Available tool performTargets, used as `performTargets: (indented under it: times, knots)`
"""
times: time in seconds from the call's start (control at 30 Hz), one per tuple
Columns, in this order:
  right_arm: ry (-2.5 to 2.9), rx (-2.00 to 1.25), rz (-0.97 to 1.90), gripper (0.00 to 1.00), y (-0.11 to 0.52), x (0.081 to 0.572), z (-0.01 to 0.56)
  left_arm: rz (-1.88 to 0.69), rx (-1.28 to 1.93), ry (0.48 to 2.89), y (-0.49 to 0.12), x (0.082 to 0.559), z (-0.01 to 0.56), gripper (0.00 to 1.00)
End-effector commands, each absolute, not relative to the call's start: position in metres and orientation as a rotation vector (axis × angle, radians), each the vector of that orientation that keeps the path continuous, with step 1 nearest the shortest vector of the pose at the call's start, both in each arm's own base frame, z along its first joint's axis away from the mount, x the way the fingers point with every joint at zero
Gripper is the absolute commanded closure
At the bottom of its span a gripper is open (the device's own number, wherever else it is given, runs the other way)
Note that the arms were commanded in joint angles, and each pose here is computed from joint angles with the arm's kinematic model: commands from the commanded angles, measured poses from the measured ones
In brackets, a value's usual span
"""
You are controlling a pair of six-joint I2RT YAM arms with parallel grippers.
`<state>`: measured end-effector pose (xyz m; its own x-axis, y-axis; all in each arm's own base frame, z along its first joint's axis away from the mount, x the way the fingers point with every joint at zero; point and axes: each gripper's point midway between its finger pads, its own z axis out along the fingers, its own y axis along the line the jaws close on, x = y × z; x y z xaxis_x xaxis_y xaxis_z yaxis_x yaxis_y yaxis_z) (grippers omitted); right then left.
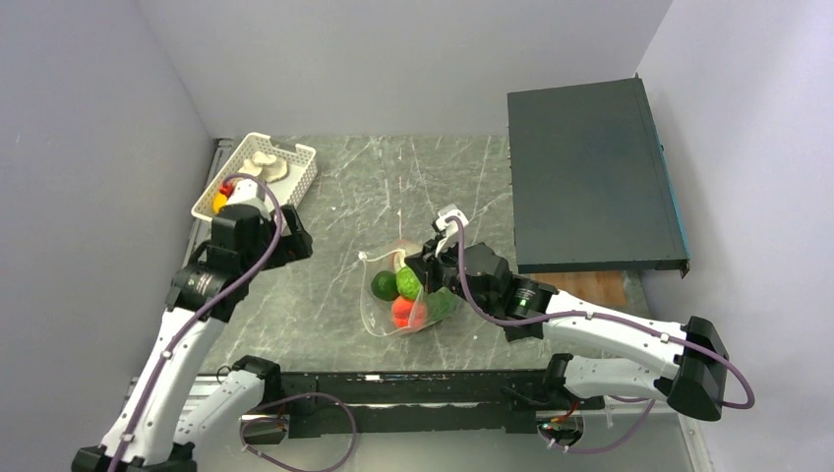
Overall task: Place the food in the zip-top bag and seal the zipper
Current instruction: Adjust the zipper food storage bag at the center of the board.
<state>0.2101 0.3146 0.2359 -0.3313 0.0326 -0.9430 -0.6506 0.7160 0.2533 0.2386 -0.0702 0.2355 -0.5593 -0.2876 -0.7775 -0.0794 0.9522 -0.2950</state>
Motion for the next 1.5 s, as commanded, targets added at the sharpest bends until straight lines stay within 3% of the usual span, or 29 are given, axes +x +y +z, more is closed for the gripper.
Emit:
performTargets:
  times: [0.0, 0.4, 0.7, 0.9, 1.07, 1.47]
  knots:
    - [1.731, -0.496, 0.791, 1.0, 0.32, 0.209, 0.253, -0.28, -0.202, 2.13, -0.059, 0.271, 0.258, 0.0]
    - [1.739, -0.346, 0.732, 1.0, 0.305, 0.223, 0.254, -0.418, -0.704, 2.245, 0.006, 0.369, 0.208, 0.0]
    - [1.747, -0.268, 0.65, 1.0, 0.299, 0.237, 0.256, -0.382, -0.983, 2.27, 0.05, 0.405, 0.178, 0.0]
    - [1.676, -0.372, 0.614, 1.0, 0.304, 0.219, 0.27, -0.431, -0.968, 2.325, 0.048, 0.421, 0.17, 0.04]
    - [1.681, -0.351, 0.525, 1.0, 0.299, 0.217, 0.266, -0.619, -0.789, 2.253, 0.012, 0.391, 0.185, 0.08]
    - [1.779, -0.384, 0.591, 1.0, 0.325, 0.214, 0.254, -1.119, -0.073, 1.985, -0.139, 0.209, 0.219, 0.06]
